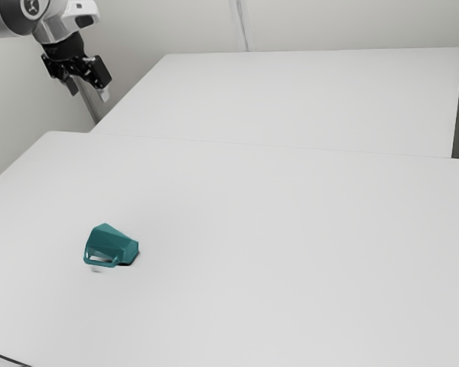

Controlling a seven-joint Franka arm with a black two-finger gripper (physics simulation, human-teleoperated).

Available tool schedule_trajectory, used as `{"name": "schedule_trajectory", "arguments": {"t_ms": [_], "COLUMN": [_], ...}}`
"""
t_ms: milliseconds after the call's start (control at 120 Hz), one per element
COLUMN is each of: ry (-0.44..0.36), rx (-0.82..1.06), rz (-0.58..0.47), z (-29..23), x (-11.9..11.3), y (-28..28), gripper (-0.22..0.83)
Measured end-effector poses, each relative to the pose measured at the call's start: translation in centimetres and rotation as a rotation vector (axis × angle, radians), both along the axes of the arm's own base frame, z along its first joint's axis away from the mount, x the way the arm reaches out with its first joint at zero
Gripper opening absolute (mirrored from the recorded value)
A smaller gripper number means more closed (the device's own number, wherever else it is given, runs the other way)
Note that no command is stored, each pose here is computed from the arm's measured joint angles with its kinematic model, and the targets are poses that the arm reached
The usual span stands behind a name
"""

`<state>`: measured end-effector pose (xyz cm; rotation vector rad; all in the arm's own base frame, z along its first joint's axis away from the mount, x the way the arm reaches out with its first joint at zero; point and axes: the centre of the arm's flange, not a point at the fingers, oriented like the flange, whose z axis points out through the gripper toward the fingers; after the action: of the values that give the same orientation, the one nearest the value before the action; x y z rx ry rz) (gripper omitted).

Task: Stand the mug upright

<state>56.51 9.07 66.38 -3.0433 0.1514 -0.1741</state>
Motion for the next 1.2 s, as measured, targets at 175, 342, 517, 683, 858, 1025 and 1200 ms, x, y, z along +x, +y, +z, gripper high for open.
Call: {"name": "schedule_trajectory", "arguments": {"t_ms": [175, 342, 517, 683, 858, 1025, 1200], "ry": [-0.010, -0.008, -0.001, 0.028, 0.047, 0.061, 0.077], "rx": [0.004, -0.008, -0.080, -0.181, -0.323, -0.438, -0.565], "rz": [-0.032, -0.044, -0.036, 0.076, 0.205, 0.257, 0.309], "z": [0.0, -0.7, -3.3, -8.0, -12.5, -15.7, -19.5], "x": [0.1, -0.1, -1.5, -3.3, -5.9, -7.0, -8.5], "y": [-0.8, -0.8, -0.2, 4.9, 9.3, 10.6, 12.7], "gripper": [0.60, 0.60, 0.60, 0.60, 0.60, 0.60, 0.59]}}
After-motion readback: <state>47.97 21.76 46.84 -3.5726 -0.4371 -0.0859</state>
